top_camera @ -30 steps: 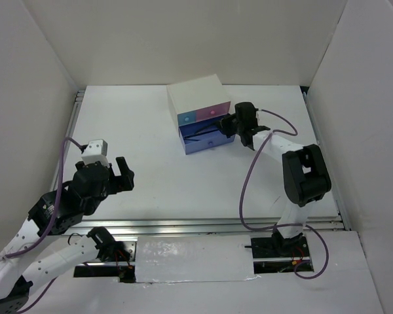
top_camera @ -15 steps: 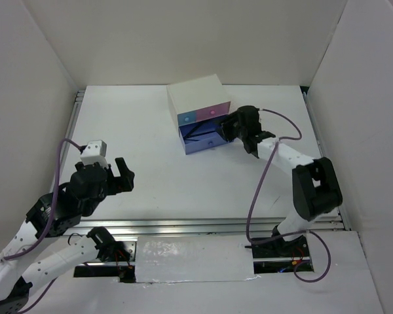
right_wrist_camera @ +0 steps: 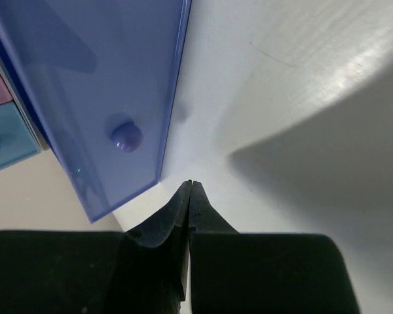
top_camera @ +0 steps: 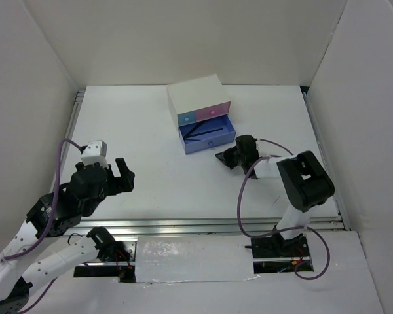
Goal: Organize the makeup
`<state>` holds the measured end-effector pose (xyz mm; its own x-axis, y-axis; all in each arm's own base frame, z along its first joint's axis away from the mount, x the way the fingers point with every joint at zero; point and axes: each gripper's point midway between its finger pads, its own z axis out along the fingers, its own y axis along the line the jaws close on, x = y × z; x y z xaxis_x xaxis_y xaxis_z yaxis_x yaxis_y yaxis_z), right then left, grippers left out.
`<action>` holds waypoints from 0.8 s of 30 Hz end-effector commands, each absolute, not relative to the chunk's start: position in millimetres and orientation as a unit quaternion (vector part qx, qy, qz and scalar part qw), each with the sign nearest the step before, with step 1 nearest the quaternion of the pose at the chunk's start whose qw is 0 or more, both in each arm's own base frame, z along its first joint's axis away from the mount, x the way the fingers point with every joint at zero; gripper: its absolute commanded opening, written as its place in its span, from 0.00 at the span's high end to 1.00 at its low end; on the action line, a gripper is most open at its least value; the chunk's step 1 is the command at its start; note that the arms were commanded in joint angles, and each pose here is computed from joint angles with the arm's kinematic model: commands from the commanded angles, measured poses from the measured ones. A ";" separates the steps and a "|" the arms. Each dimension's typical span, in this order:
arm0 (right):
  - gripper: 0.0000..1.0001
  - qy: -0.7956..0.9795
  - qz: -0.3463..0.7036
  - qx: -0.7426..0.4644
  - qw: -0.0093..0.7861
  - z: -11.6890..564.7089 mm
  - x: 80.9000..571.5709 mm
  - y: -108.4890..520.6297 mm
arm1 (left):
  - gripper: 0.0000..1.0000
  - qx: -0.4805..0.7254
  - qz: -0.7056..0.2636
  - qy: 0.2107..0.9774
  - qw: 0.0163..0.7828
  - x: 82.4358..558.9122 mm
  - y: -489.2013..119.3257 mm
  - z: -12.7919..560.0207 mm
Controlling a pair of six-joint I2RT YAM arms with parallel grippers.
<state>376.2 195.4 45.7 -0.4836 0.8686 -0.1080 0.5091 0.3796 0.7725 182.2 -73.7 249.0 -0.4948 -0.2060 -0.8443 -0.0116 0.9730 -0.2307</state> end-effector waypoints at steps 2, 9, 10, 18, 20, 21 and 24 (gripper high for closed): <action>1.00 0.755 0.418 0.415 0.288 64.7 414.3 216.7 | 0.01 -0.064 -0.103 0.851 0.511 186.9 -75.7 254.9; 1.00 0.768 0.403 0.424 0.259 46.4 441.9 224.6 | 0.01 -0.061 -0.104 0.851 0.511 186.8 -76.4 254.9; 1.00 0.769 0.404 0.424 0.256 45.6 444.9 225.5 | 0.01 -0.061 -0.105 0.851 0.511 186.6 -76.9 254.8; 1.00 0.764 0.417 0.418 0.261 54.9 478.6 237.8 | 0.01 -0.061 -0.108 0.849 0.513 186.1 -76.9 256.4; 1.00 0.766 0.415 0.416 0.262 55.4 485.5 238.7 | 0.01 -0.062 -0.109 0.848 0.514 185.6 -76.0 256.9; 1.00 0.766 0.414 0.416 0.262 54.8 489.2 239.4 | 0.01 -0.063 -0.109 0.848 0.515 185.2 -75.4 256.7; 1.00 0.764 0.415 0.419 0.263 57.8 504.5 238.6 | 0.01 -0.062 -0.111 0.847 0.517 184.8 -75.3 257.6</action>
<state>481.3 240.6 40.7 -0.5245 0.8503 -0.0429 0.4554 0.3228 0.8297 181.5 -73.3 249.8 -0.4913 -0.2093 -0.8455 -0.0095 0.9719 -0.2352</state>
